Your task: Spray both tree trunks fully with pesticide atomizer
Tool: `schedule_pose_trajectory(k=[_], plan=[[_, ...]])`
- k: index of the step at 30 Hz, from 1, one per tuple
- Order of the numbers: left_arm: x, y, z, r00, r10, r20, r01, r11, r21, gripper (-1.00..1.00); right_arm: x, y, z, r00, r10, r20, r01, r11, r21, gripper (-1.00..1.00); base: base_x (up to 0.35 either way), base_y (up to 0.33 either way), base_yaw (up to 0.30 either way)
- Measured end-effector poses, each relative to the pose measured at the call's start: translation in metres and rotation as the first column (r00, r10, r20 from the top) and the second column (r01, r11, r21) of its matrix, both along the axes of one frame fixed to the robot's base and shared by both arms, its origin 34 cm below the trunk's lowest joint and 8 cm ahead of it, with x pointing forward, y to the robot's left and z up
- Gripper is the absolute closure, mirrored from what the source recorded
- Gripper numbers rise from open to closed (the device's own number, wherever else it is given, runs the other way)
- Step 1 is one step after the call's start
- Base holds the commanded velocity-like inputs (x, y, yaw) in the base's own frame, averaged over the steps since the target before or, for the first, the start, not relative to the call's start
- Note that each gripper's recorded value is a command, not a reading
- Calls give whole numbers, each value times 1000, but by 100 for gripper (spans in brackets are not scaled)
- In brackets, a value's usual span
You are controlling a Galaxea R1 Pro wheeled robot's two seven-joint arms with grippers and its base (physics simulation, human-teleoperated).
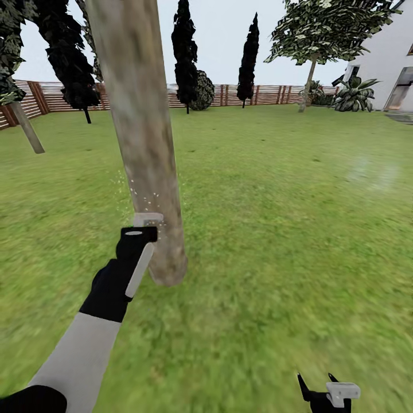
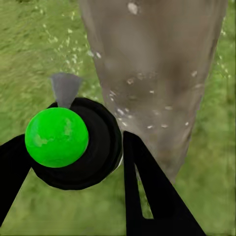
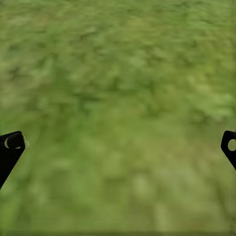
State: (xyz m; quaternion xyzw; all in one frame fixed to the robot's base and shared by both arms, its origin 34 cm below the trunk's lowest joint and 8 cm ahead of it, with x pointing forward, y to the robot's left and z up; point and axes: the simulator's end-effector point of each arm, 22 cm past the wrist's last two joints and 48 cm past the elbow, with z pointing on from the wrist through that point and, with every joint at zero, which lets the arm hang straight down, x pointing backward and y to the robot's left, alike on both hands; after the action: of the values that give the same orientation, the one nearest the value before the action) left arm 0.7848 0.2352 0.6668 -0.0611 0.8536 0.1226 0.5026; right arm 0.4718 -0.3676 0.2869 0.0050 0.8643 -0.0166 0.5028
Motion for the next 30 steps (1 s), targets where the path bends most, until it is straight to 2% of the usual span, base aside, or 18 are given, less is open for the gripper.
schedule_pose_trajectory(k=[3,4,7,8,9,10,11,13,14,16,18,20,21,23,27,30], plan=[[-2,-52,14,995,-100,27,99,995,26,100,0,0,0,1000,0,1,0,1000,0,-100,-155,-58,0],[-3,-58,20,993,-110,39,109,994,29,100,0,0,0,1000,0,0,0,1000,0,-100,-190,-98,0],[-3,-61,28,992,-116,55,114,993,31,100,0,0,0,1000,0,0,0,1000,0,-100,-37,-19,0],[-3,-56,28,993,-108,52,106,994,39,100,0,0,0,1000,0,0,0,1000,0,-100,-2,-1,0],[-2,-42,26,996,-81,47,80,996,36,100,0,0,0,1000,0,0,0,1000,0,-100,0,0,0],[-2,-27,24,998,-49,41,48,999,14,100,0,0,0,1000,0,0,0,1000,0,-100,0,0,0],[-1,-27,24,998,-38,42,39,999,-23,100,0,0,0,1000,0,0,0,1000,0,-100,0,0,0],[-2,-54,27,996,-77,48,79,996,-47,100,0,0,0,1000,0,0,0,1000,0,-100,0,0,0],[-3,-63,28,994,-95,50,97,995,-39,100,0,0,0,1000,0,0,0,1000,0,-100,0,0,0],[-4,-68,29,993,-109,50,110,994,-20,100,0,0,0,1000,0,0,0,1000,0,-100,0,0,0],[-4,-55,26,995,-89,42,90,996,0,100,0,0,0,1000,0,0,0,1000,0,-100,0,0,0],[-6,-13,15,1000,-25,12,25,1000,18,100,0,0,0,1000,0,-1,0,1000,0,-100,0,0,0],[-7,11,11,1000,7,5,-7,999,37,100,0,0,0,1000,0,0,0,1000,0,-100,0,0,0],[-10,47,4,999,47,-3,-47,996,77,100,0,1,-1,1000,1,-1,-1,1000,2,-100,0,0,0],[-38,52,-52,994,50,-93,-41,995,90,100,0,2,-1,1000,1,-2,-1,1000,3,-100,0,0,0],[-45,56,-91,995,80,-55,-76,995,68,100,0,2,-1,1000,1,-2,-1,1000,3,-100,0,0,0]])
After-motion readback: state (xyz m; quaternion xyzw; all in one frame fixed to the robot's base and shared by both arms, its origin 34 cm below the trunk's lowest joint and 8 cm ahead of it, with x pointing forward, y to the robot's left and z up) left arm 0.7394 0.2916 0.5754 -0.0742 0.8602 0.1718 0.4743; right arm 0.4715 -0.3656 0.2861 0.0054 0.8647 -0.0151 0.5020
